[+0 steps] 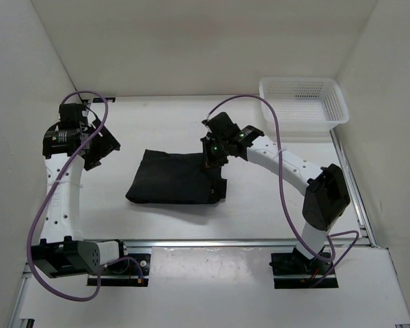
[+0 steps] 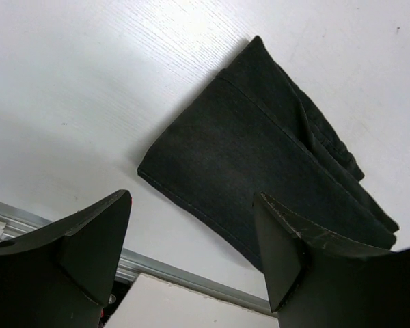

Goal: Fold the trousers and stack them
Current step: Fold the trousers

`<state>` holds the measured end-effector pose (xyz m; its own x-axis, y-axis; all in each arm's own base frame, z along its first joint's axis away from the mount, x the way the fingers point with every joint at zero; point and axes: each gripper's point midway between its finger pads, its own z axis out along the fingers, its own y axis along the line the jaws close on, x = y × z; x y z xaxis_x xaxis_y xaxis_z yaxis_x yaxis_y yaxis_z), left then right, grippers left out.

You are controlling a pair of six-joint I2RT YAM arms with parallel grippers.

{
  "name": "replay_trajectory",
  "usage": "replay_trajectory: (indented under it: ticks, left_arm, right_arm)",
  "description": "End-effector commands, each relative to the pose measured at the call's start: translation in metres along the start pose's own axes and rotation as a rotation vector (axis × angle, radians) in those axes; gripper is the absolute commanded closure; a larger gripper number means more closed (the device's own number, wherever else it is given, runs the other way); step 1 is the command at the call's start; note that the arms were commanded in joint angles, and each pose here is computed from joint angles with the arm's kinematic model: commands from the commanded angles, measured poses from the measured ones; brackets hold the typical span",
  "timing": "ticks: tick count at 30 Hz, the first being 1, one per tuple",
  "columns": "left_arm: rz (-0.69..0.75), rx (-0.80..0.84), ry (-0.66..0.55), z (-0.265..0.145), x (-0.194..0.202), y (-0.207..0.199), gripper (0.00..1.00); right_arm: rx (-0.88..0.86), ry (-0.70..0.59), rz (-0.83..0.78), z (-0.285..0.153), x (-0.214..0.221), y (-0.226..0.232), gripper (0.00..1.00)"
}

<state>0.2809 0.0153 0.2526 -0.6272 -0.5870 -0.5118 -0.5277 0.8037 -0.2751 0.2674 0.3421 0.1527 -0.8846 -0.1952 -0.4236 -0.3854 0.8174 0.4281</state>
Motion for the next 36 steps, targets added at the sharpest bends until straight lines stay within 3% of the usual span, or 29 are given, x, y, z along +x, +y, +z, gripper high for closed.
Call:
replay_trajectory:
  ticks: [1, 3, 4, 5, 6, 7, 8, 12, 16, 18, 19, 23, 28, 31, 32, 33, 35, 36]
  left_arm:
    - [0.005, 0.071, -0.030, -0.010, -0.001, -0.010, 0.18]
    - [0.015, 0.066, -0.003, 0.001, 0.005, -0.009, 0.18]
    - [0.015, 0.071, 0.007, 0.006, 0.008, -0.009, 0.18]
    - [0.015, 0.074, 0.023, 0.009, 0.010, -0.010, 0.18]
    - [0.023, 0.065, 0.048, 0.015, 0.015, -0.010, 0.18]
    - [0.023, 0.079, 0.044, 0.015, 0.014, -0.013, 0.18]
    - [0.039, 0.079, 0.056, 0.017, 0.018, -0.013, 0.16]
    - [0.047, 0.066, 0.063, 0.020, 0.022, -0.011, 0.15]
    - [0.056, 0.062, 0.070, 0.025, 0.023, -0.011, 0.15]
    - [0.056, 0.062, 0.070, 0.025, 0.023, -0.011, 0.15]
    - [0.056, 0.062, 0.070, 0.025, 0.023, -0.011, 0.15]
    - [0.056, 0.049, 0.073, 0.028, 0.023, -0.009, 0.15]
    - [0.064, 0.054, 0.076, 0.027, 0.025, -0.011, 0.15]
    - [0.064, 0.051, 0.064, 0.026, 0.021, -0.011, 0.15]
    - [0.064, 0.046, 0.071, 0.025, 0.023, -0.010, 0.15]
    - [0.064, 0.043, 0.059, 0.024, 0.020, -0.010, 0.15]
    - [0.065, 0.030, 0.062, 0.021, 0.020, -0.008, 0.15]
    - [0.064, 0.037, 0.051, 0.019, 0.017, -0.010, 0.15]
  right_arm:
    - [0.064, -0.073, -0.036, -0.025, -0.024, -0.013, 1.00]
    - [0.083, -0.077, -0.024, -0.018, -0.032, -0.027, 1.00]
    - [0.143, -0.102, -0.033, -0.014, -0.038, -0.038, 0.94]
    - [0.171, -0.102, -0.040, -0.011, -0.040, -0.048, 0.77]
    - [0.179, -0.098, -0.032, -0.003, -0.043, -0.053, 0.34]
    - [0.175, -0.086, -0.030, -0.005, -0.043, -0.051, 0.21]
    - [0.171, -0.073, -0.029, -0.005, -0.040, -0.051, 0.15]
    - [0.169, -0.072, 0.027, -0.018, -0.022, -0.049, 0.14]
    - [0.138, -0.067, 0.036, -0.031, 0.011, -0.034, 0.33]
    - [0.079, -0.042, 0.030, -0.036, 0.026, -0.020, 0.27]
    - [0.037, 0.001, 0.042, -0.032, 0.042, -0.014, 0.14]
    - [-0.019, 0.002, 0.068, -0.020, 0.049, -0.006, 0.08]
    - [-0.017, 0.034, 0.081, 0.007, 0.039, -0.006, 0.12]
    - [-0.017, 0.034, 0.091, 0.020, 0.032, -0.004, 0.40]
    - [-0.026, 0.021, 0.087, 0.018, 0.026, 0.000, 0.54]
    - [-0.011, 0.000, 0.066, 0.016, 0.021, 0.002, 0.78]
    - [-0.002, -0.057, 0.034, 0.002, -0.001, 0.009, 0.96]
    - [0.013, -0.062, 0.024, -0.008, -0.005, 0.010, 1.00]
